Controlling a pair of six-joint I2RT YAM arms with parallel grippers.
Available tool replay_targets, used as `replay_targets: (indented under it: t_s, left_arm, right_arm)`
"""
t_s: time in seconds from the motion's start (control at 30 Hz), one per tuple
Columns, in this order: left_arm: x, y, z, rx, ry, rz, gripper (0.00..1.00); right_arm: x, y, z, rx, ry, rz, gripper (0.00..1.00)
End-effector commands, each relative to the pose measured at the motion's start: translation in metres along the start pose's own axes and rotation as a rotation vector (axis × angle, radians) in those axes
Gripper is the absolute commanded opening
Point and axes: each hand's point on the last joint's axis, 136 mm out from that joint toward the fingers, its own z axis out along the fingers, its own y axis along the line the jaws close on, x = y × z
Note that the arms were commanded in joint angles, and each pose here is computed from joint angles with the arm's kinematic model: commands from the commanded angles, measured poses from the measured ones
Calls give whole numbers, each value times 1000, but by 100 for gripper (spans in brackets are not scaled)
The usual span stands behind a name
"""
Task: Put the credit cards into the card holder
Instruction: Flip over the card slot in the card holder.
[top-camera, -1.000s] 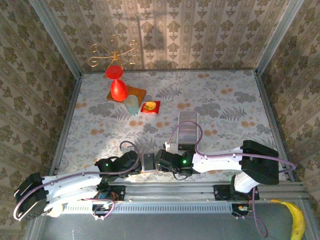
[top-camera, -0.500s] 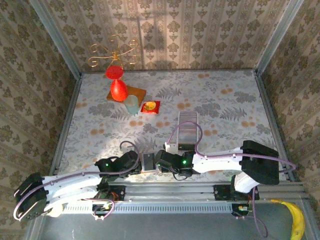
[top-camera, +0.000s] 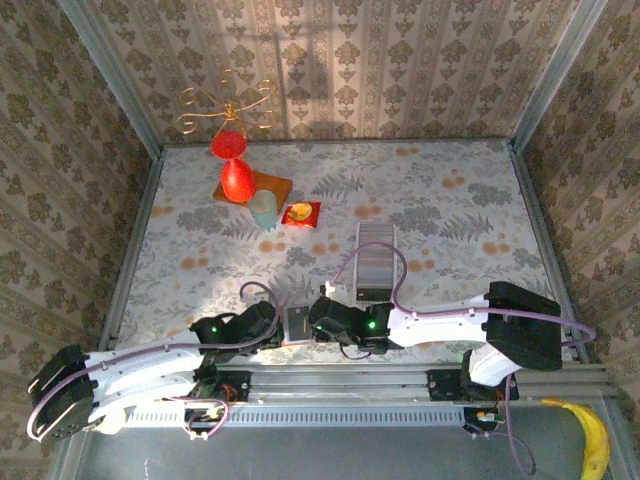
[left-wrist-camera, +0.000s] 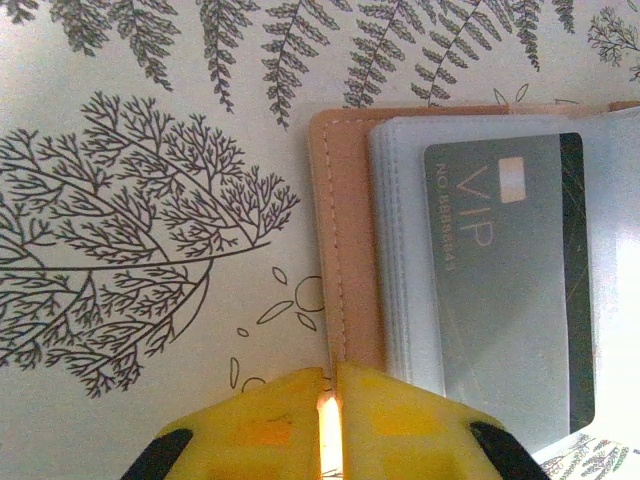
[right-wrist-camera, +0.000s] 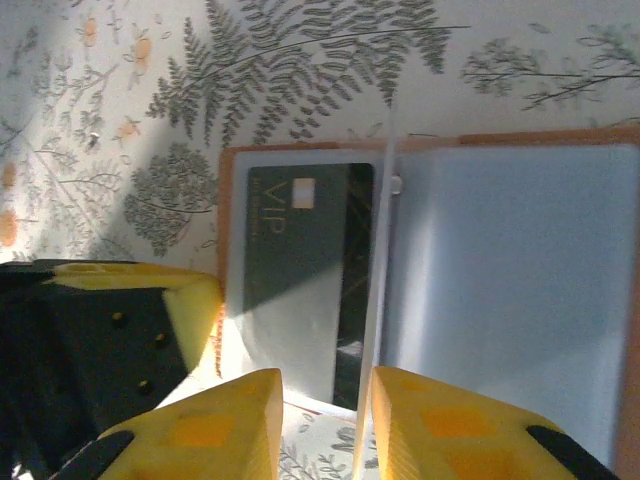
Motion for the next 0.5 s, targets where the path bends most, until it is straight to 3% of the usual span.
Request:
replay_targets:
  t_s: [0.0,0.13,0.47]
  left_arm:
    - [3,6,2,-24,6,-4,12]
    - [3,7,2,-27,6,-3,13]
    - [2,12,-2,-30,-13,-17,14]
  right_arm:
    - [3,17,8,-58,7,-2,30]
    - [3,29,15,-91,14,-6,38]
    - [4,30,26,-102,20,20,40]
